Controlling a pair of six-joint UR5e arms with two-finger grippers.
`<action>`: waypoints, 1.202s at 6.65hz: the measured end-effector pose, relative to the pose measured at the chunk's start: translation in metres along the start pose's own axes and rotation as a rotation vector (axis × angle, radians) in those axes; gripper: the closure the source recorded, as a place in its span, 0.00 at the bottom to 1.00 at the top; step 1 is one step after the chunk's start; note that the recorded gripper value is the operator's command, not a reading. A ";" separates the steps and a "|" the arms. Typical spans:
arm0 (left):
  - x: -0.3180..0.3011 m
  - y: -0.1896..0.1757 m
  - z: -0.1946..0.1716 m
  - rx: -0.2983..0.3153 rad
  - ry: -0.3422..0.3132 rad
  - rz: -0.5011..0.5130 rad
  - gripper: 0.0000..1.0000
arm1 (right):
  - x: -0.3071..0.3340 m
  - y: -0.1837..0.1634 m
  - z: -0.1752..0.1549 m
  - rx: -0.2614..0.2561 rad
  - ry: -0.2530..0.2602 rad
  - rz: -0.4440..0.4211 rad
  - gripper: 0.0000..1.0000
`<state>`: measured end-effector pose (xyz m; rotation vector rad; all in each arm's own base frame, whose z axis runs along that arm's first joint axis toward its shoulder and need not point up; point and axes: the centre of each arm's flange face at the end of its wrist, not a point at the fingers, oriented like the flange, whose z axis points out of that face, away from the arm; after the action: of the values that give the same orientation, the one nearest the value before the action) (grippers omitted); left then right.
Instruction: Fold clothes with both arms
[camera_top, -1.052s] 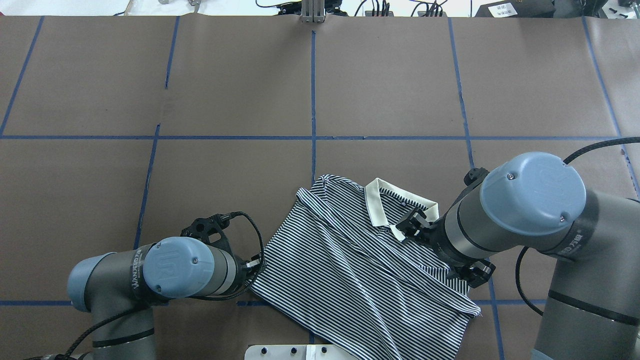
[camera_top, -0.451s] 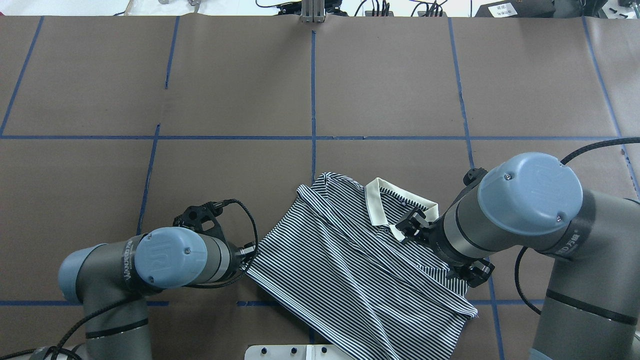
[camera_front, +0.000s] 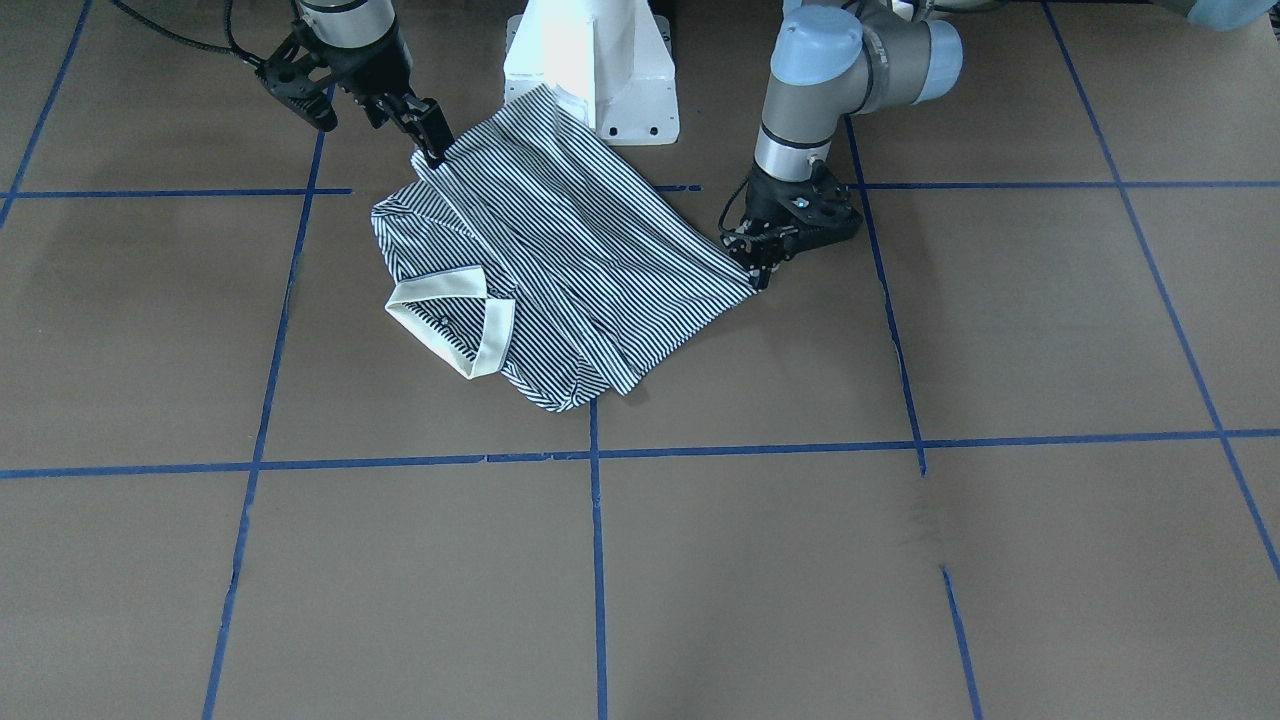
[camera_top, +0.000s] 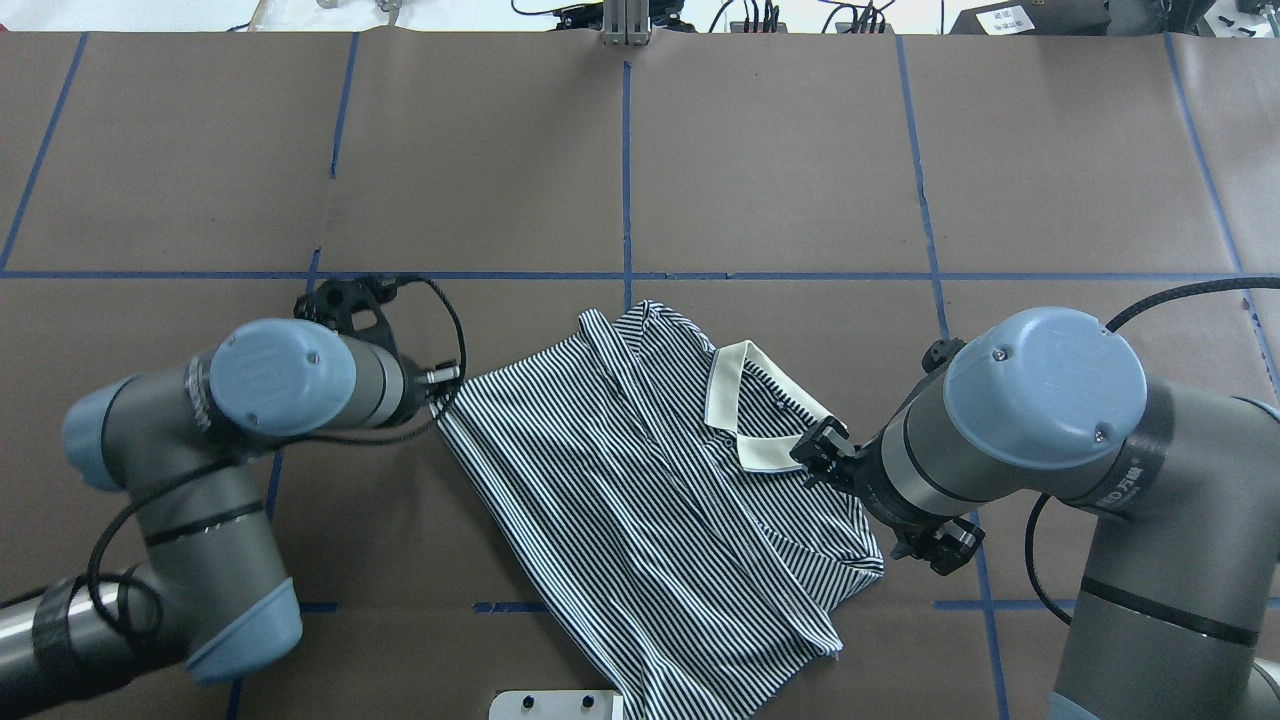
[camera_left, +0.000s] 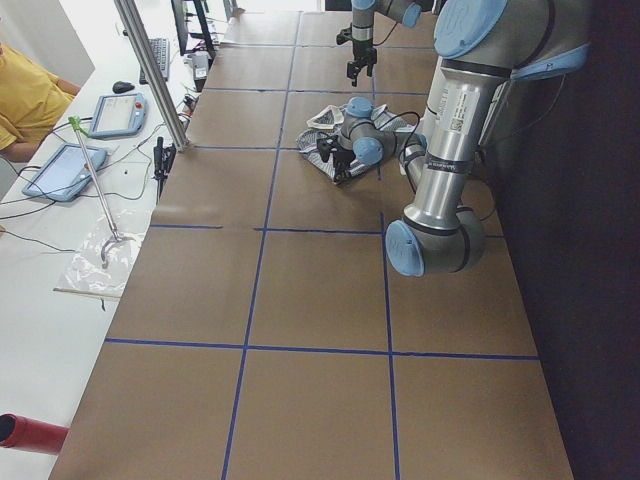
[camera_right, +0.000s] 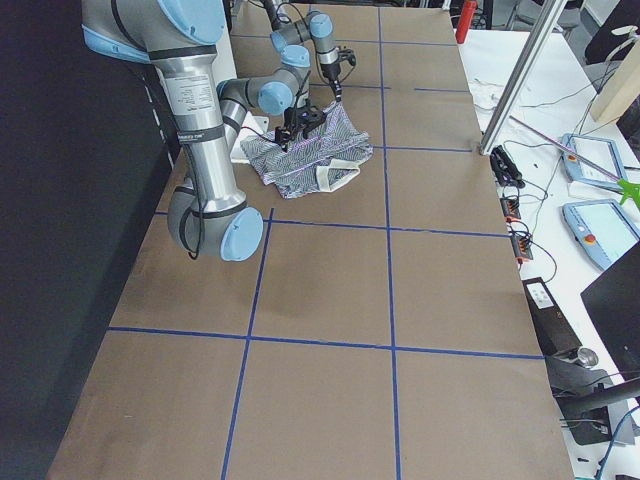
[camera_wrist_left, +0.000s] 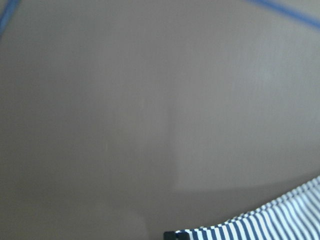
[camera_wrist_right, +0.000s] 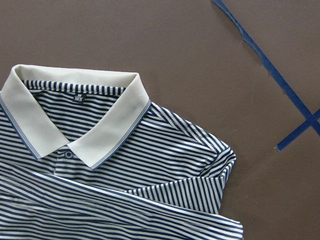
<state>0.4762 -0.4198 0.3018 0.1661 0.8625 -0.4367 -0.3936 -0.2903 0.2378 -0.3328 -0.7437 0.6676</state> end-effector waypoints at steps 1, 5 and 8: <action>0.032 -0.062 0.020 0.070 0.037 -0.019 1.00 | -0.002 0.001 -0.001 -0.001 -0.005 -0.002 0.00; 0.038 -0.220 0.091 0.220 0.081 -0.037 0.46 | -0.041 0.016 -0.010 0.044 -0.092 0.011 0.00; -0.008 -0.210 0.063 0.175 0.174 0.036 0.46 | -0.080 0.025 0.006 0.050 -0.129 -0.018 0.00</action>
<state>0.4240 -0.6257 0.3552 0.3854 0.9905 -0.4685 -0.4528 -0.3242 0.1883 -0.2382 -0.8502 0.6941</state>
